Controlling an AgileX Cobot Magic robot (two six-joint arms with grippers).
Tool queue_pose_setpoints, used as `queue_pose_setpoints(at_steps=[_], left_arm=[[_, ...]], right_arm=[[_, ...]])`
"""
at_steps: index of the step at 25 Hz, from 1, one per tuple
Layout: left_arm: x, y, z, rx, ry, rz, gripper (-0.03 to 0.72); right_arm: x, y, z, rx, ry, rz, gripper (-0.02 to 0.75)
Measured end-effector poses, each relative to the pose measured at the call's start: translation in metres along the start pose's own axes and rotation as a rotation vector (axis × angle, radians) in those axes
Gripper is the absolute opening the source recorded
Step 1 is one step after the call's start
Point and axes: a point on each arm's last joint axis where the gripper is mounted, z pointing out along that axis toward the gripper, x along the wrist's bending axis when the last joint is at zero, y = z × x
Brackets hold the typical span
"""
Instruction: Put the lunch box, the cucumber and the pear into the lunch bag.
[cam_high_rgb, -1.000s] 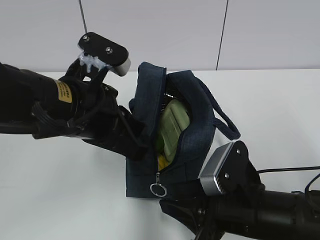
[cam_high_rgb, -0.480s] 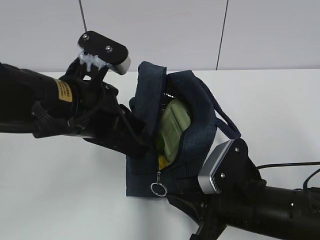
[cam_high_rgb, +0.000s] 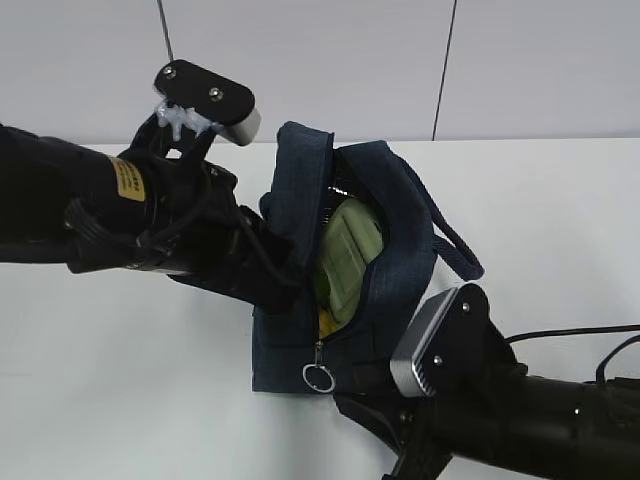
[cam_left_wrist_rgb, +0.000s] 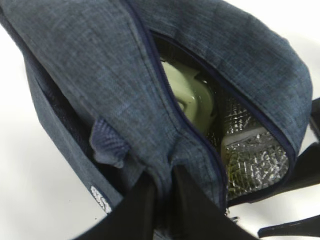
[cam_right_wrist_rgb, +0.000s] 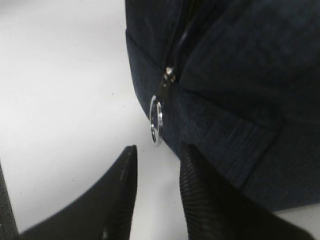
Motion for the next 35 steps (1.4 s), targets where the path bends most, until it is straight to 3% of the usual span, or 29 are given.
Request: queue_pose_setpoints(at_steps=[13,35], left_arm=[[0.000,0.000,0.000,-0.004,-0.002,-0.010,0.011],[0.000,0.001,0.000,-0.008,-0.003,-0.017,0.010]], right_arm=[[0.000,-0.018,0.017,0.012,0.027,0.013,0.244],[-0.008,-0.007,0.028,0.013,0.000,0.000,0.244]])
